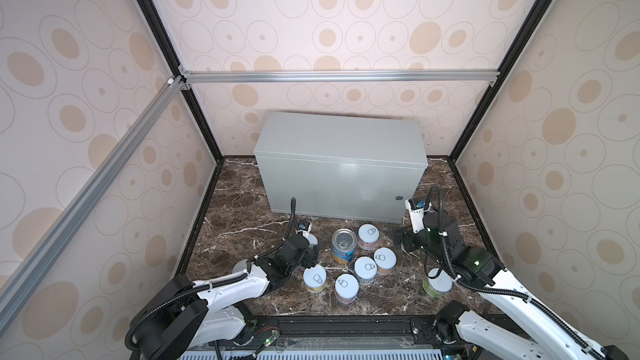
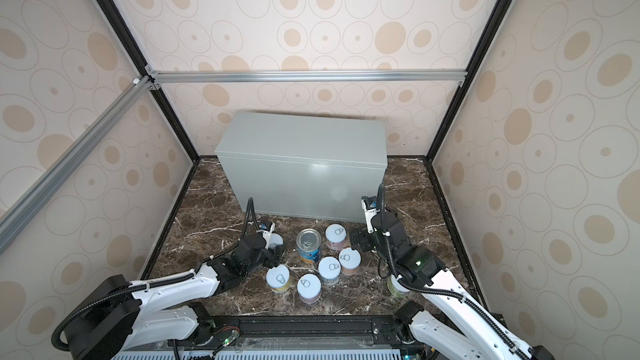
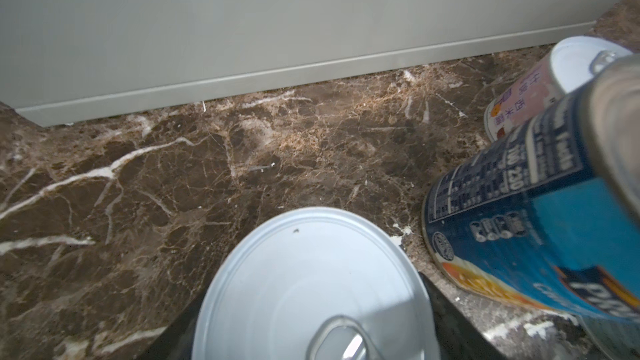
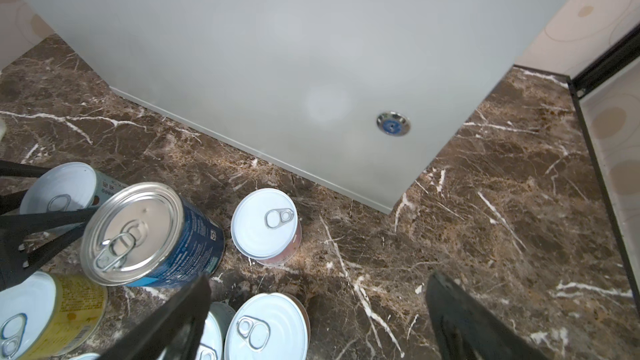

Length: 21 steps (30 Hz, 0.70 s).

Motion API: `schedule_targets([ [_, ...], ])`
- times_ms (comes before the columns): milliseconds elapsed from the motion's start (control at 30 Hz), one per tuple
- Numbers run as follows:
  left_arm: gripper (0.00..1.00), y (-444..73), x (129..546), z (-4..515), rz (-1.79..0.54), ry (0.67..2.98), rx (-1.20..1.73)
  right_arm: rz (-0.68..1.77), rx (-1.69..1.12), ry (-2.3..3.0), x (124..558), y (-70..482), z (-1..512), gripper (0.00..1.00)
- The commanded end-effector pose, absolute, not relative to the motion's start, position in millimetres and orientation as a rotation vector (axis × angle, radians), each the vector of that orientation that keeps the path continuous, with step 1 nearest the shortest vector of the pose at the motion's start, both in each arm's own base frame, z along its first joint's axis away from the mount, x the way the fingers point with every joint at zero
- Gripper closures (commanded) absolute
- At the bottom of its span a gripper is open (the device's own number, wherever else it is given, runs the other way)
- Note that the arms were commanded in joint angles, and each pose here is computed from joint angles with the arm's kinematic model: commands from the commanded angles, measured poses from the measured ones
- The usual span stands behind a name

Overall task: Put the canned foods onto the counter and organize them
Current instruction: 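Lift the light-blue can with the left gripper while the right arm rises beside the cabinet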

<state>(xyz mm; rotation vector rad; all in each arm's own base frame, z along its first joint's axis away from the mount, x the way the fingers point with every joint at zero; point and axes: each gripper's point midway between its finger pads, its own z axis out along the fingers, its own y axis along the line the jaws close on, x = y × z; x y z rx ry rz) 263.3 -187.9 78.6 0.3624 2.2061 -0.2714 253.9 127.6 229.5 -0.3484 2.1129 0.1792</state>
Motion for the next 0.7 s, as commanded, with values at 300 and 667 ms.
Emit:
schedule_targets([
  [300, 0.57, -195, 279, 210, -0.284, 1.99, 0.447, 0.277, -0.517, 2.039, 254, 159, 296, 0.0],
  [667, 0.59, -217, 304, 341, -0.273, 1.939, 0.621, 0.29, -0.566, 2.035, 265, 174, 367, 0.0],
])
